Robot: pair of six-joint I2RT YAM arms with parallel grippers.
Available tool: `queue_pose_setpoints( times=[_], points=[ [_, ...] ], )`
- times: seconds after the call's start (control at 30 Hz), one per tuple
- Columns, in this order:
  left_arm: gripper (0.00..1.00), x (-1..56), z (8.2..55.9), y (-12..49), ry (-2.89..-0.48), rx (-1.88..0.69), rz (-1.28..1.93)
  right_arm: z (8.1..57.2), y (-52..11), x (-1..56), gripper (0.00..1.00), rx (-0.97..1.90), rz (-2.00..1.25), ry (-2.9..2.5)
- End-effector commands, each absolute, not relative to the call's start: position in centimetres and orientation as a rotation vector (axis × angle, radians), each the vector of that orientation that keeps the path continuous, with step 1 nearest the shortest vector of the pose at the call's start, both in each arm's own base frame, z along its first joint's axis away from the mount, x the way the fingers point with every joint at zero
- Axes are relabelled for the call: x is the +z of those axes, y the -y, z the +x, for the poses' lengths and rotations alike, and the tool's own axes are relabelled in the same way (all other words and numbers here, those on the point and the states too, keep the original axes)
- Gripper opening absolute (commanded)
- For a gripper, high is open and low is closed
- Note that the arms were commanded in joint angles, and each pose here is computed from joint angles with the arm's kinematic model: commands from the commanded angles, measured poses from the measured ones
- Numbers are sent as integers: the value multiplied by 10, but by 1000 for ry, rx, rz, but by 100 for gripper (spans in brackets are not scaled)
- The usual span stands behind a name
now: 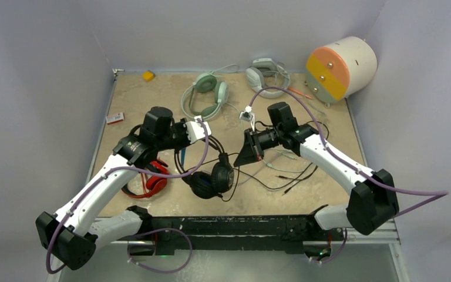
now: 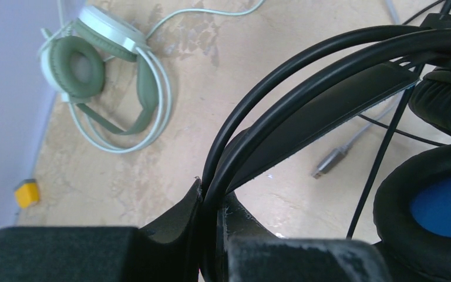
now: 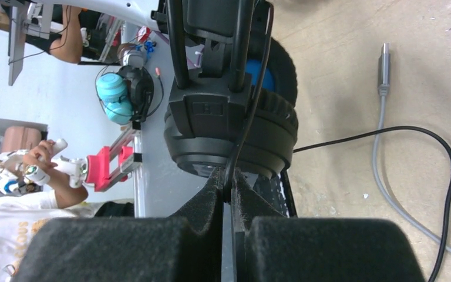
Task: Wrap the headphones
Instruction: Wrap the headphones cable around the headphones.
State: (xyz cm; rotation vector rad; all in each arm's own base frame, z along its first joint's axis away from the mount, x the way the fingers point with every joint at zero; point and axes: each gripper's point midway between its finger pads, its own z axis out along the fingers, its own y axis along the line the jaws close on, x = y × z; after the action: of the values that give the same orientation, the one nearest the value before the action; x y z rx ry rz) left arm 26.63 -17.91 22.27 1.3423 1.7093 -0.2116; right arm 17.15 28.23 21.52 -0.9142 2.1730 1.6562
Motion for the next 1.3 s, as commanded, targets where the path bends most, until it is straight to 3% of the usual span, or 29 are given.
queue_pose_setpoints(
  times=[0.0,0.17,0.4,0.7,1.0,1.27],
  points=[
    [0,255,287,167,-1601,-22,1339,162,-284,252,0,1835,-981,-2042],
    [0,257,290,171,-1548,-13,1314,168,-293,268,7,1962,-832,-2040],
    [0,249,293,169,-1570,-9,1258,183,-304,284,7,2002,-609,-2012],
    [0,244,302,165,-1662,-4,1177,179,-327,296,12,2050,-584,-1992],
    [0,247,327,144,-1956,36,733,186,-343,283,15,1872,-517,-2076],
    [0,254,334,121,-2070,67,259,191,-355,265,17,1792,-485,-2123]
  ],
)
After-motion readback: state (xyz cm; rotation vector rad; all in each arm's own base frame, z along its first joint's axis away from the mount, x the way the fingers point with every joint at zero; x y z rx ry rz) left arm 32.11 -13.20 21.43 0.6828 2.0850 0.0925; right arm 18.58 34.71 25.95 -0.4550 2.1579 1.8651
